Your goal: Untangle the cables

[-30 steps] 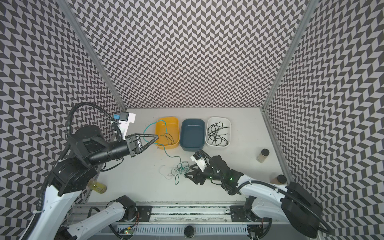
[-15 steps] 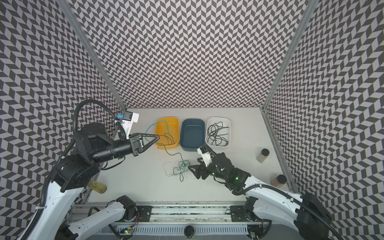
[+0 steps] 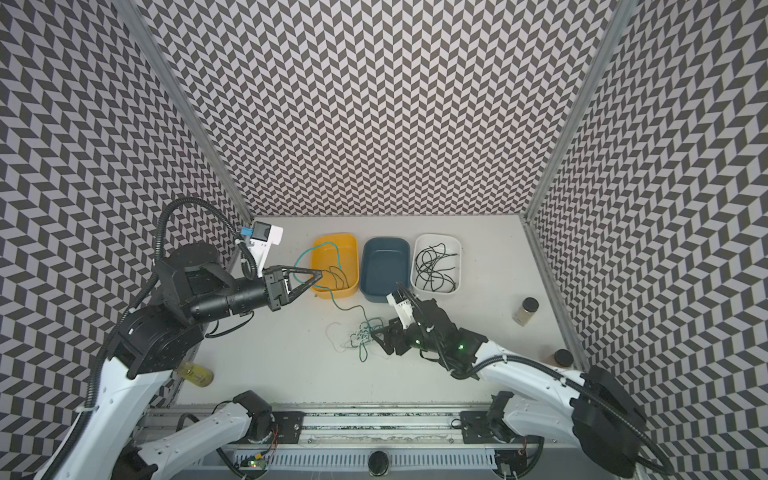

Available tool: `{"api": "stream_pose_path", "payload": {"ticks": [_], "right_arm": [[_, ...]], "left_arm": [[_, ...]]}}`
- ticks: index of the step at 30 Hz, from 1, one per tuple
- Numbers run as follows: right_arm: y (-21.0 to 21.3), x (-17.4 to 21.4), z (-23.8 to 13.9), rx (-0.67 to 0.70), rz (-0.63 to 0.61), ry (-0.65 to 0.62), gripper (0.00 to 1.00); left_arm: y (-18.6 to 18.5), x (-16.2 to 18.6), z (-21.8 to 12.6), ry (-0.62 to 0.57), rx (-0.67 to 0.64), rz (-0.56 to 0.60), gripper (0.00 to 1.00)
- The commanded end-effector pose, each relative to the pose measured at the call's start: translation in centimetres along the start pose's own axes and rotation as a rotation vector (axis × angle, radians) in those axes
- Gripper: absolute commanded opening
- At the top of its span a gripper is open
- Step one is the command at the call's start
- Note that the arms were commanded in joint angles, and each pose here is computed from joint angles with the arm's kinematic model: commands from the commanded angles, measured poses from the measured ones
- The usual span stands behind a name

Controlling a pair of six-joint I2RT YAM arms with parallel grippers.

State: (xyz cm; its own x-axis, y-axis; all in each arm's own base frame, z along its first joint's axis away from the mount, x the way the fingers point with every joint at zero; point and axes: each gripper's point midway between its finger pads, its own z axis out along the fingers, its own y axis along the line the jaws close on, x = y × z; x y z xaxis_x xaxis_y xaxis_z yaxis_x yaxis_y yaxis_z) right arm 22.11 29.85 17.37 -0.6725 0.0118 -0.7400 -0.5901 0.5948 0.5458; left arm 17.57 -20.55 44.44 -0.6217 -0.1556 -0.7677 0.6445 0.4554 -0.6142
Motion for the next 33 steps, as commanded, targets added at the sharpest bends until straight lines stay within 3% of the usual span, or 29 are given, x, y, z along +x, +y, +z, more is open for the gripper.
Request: {"api": "stream_pose_path", "payload": {"ticks": [1, 7, 17, 22, 33], "right_arm": [[-0.1, -0.4, 0.6, -0.006, 0.010, -0.032, 0.65], [0.3, 0.4, 1.9, -0.050, 0.004, 0.013, 0.44], [-1.7, 1.3, 1.9, 0.042, 0.006, 0.026, 0.07], [-3.4, 2.7, 1.8, 0.113, 0.019, 0.056, 0.00], [-7.9, 6.3, 0.2, 0.299, 0.049, 0.141, 0.00]], "left_arm": [[-1.8, -0.8, -1.1, -0.039, 0.050, 0.032, 0.00], [-3.0, -1.5, -2.1, -0.074, 0.074, 0.045, 0.00], [-4.0, -2.2, -3.4, -0.103, 0.062, 0.087, 0.00], [-5.0, -3.8, -5.1, -0.144, 0.014, 0.154, 0.00], [-7.2, -8.2, -10.7, -0.345, -0.145, 0.310, 0.00]]}}
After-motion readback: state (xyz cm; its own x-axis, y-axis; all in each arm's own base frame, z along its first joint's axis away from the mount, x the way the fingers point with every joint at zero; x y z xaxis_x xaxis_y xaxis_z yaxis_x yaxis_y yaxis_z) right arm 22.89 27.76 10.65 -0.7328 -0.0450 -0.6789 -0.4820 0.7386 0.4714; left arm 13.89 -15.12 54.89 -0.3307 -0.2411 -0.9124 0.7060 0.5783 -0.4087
